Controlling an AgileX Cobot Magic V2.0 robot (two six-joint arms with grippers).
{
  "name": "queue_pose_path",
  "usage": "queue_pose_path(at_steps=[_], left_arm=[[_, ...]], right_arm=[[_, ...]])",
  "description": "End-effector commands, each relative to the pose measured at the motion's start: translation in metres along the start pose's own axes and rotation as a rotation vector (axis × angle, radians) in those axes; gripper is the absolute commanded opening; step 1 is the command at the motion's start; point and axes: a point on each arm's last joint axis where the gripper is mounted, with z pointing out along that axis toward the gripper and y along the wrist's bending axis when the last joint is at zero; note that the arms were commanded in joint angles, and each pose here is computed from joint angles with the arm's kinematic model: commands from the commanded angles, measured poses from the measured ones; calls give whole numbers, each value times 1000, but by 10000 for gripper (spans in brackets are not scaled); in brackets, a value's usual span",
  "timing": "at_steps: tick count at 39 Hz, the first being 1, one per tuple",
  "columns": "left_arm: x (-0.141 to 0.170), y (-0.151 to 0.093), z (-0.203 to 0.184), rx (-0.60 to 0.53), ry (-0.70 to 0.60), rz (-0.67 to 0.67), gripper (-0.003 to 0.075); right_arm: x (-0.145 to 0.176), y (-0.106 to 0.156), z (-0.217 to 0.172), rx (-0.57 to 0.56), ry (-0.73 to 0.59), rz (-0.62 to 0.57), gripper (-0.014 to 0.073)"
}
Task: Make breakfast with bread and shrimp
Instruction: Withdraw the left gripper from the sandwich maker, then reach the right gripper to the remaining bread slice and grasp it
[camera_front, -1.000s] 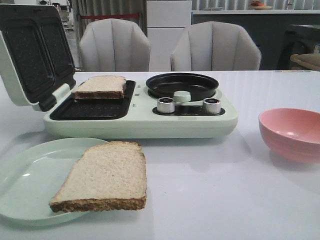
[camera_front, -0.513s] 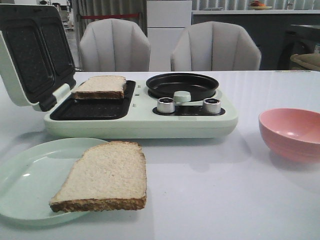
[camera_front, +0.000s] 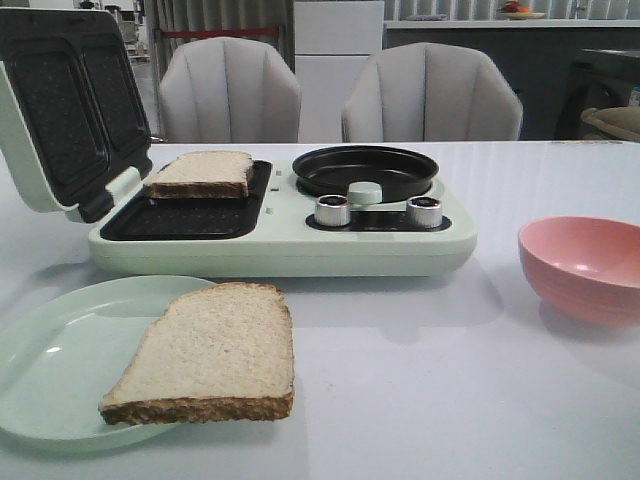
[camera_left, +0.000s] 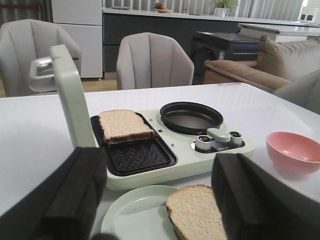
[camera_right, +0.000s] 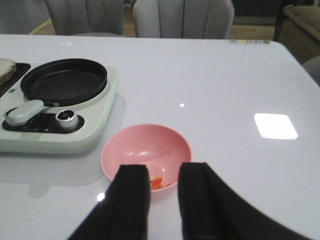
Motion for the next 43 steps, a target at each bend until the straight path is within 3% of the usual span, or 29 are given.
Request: queue_pose_path(at_steps=[1,4,19,27,32,43], left_arm=[[-15,-2,-4,11,-108,-16,511],[-15,-2,-4,11,-108,-16,511],[-15,-2,-4,11,-108,-16,511],[-15,-2,-4,11,-108,-16,511],[-15,-2,-4,11,-108,-16,511],[-15,-2,-4,11,-108,-16,511]], right_arm=[[-22,5,7,-49,-33,10,459],[-28,12,18,-101,39,59,502],[-41,61,98,-295,511,231,499],[-35,103,136,-389,638,233,498],[-22,131,158,-427,738,312,498],[0,171,200,-538,817,376,498]])
